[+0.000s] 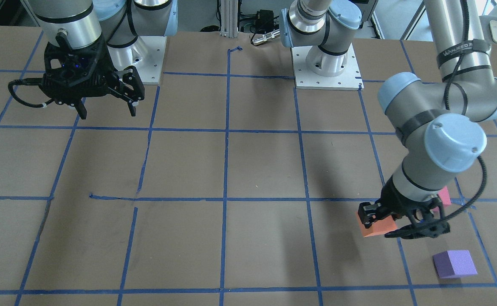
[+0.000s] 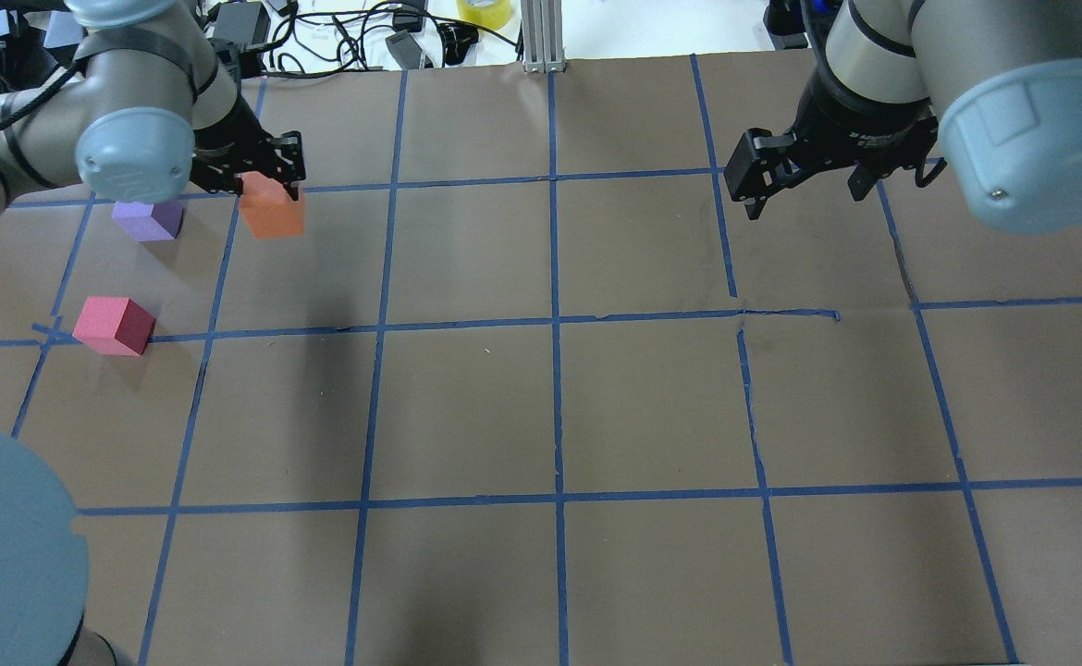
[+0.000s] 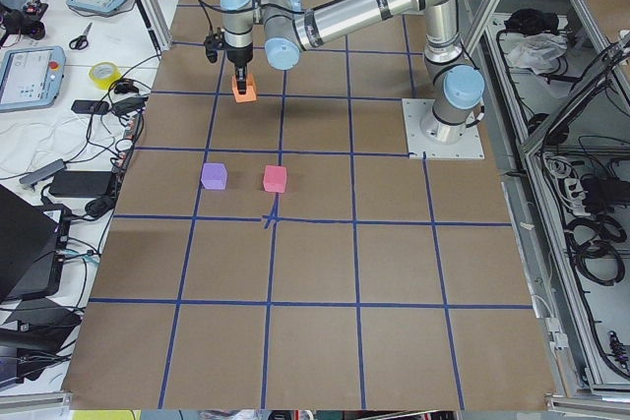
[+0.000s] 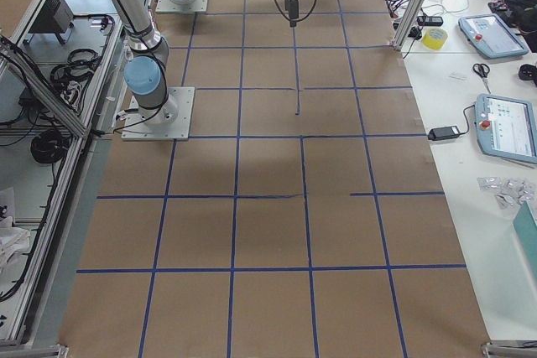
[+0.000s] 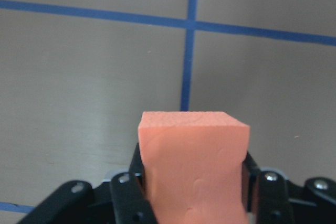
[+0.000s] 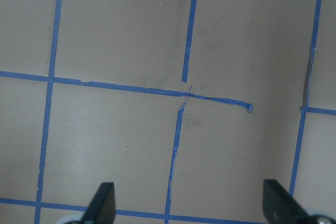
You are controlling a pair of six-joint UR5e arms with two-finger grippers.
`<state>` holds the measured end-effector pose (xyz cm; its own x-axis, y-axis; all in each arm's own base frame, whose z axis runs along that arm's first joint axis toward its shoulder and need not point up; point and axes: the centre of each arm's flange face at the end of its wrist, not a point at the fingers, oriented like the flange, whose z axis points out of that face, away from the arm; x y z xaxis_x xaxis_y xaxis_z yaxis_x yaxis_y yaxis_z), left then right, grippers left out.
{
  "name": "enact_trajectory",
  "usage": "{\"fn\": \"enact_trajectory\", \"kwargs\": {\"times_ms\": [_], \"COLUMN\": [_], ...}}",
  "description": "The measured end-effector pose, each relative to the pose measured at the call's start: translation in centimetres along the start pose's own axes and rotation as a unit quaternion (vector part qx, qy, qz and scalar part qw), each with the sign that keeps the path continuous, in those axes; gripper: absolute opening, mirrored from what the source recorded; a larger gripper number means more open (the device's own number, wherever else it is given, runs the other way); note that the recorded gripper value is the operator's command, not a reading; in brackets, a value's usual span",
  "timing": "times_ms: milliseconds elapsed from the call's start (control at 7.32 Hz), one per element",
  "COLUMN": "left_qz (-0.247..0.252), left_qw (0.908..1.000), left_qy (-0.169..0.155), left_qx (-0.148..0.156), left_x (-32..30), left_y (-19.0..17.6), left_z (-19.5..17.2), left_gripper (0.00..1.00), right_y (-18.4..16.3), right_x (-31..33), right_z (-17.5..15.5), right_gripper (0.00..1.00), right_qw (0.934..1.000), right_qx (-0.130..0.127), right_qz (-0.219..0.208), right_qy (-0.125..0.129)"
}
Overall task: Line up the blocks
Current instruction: 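Carry the orange cube with the left gripper between the purple and pink cubes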
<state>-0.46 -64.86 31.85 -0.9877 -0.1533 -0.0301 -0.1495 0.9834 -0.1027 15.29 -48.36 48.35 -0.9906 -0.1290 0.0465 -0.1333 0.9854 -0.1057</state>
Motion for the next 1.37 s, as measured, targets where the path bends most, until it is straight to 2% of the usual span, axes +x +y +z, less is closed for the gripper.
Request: {"fn": "enact_trajectory", "kwargs": {"times_ms": [273,683,1094,1367], "left_qz": [0.002,0.031,0.046,0.049], "left_qw": [1.0000,0.9991,0.9983,0.9966], "left_qy": [-0.001,0.026,0.033,0.061], "left_qx": [-0.008,-0.010,0.012,0.025], "left_x": [-10.4,-22.1,-24.3,-23.9], "left_y": [-0.4,0.3,-0.8,-1.4], "left_z": [0.4,2.7,5.2,6.6], "left_gripper": [0.00,0.00,0.00,0.00], "right_y": [-0.1,-0.1,0.0,0.0], "right_x": [0.0,0.0,0.0,0.0], "right_z": [0.0,-0.1,-0.1,-0.1], "right_gripper": [1.00,1.00,1.00,1.00], "right_qw": [1.0000,1.0000,1.0000,1.0000], "right_qx": [0.002,0.005,0.004,0.001], "right_qz": [0.000,0.000,0.000,0.000], "right_qy": [-0.001,-0.001,-0.001,-0.001]}}
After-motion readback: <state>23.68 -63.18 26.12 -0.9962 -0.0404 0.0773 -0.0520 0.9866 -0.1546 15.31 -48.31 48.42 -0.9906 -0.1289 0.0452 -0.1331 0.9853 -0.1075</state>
